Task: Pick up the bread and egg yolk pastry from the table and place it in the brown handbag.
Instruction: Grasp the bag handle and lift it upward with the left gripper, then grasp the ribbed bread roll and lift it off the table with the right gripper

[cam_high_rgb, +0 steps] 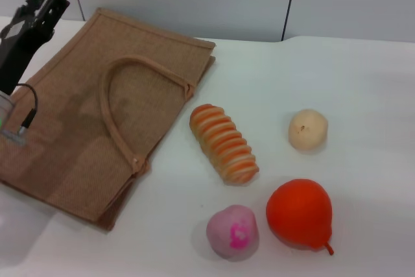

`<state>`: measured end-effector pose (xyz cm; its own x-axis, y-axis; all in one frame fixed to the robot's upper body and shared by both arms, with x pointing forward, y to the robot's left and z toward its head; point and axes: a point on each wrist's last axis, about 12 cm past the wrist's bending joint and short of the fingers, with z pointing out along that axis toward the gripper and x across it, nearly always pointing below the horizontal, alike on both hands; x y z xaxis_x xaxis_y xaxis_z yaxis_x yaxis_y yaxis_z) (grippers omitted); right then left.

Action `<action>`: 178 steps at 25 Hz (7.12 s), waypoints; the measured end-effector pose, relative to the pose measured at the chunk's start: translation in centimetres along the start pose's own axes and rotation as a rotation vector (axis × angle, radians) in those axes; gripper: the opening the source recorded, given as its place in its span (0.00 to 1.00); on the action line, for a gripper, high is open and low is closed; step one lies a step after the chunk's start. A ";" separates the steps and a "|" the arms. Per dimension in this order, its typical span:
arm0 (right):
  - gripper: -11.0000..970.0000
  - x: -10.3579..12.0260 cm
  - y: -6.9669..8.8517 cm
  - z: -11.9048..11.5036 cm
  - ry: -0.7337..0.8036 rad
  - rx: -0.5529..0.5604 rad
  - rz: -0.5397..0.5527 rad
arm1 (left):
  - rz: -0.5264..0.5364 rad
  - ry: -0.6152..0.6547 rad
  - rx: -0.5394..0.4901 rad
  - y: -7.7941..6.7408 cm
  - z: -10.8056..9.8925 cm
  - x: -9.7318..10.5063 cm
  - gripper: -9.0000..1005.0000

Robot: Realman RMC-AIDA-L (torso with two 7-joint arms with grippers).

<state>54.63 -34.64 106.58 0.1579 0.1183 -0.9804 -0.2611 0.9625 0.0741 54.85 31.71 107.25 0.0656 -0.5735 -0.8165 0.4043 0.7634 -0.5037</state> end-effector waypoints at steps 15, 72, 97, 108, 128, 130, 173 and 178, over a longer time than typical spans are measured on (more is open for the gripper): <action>0.91 0.0 -0.3 -0.1 0.012 0.008 -0.007 | -0.079 0.668 -0.104 2.0 6.3 -5.1 0.87; 0.91 0.2 -0.3 0.3 0.028 0.018 -0.008 | 0.586 1.046 -0.325 1.5 12.3 1.2 0.51; 0.91 2.2 6.4 5.3 0.319 -0.490 -0.125 | 0.202 0.526 0.020 1.3 5.9 -2.3 0.13; 0.91 2.6 11.3 8.9 0.656 -0.772 -0.079 | 0.132 0.346 0.038 1.8 3.2 -3.1 0.13; 0.91 2.4 19.0 12.8 0.899 -0.947 -0.207 | 0.103 0.295 0.028 2.0 2.8 -3.6 0.13; 0.91 2.4 19.3 13.1 0.908 -0.937 -0.214 | 0.102 0.295 0.028 2.0 2.8 -3.6 0.13; 0.68 2.7 20.1 13.7 1.023 -0.909 -0.316 | 0.101 0.295 0.084 1.1 3.8 -3.6 0.13; 0.65 2.5 19.8 13.7 1.018 -0.920 -0.306 | 0.100 0.294 0.112 0.7 4.0 -3.6 0.13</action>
<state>62.93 -11.94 108.15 -0.3251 -0.6712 -0.6662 -0.9260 0.3688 0.0804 58.59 33.14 110.97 -0.1494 -0.3747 -0.9150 0.5077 0.7650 -0.3962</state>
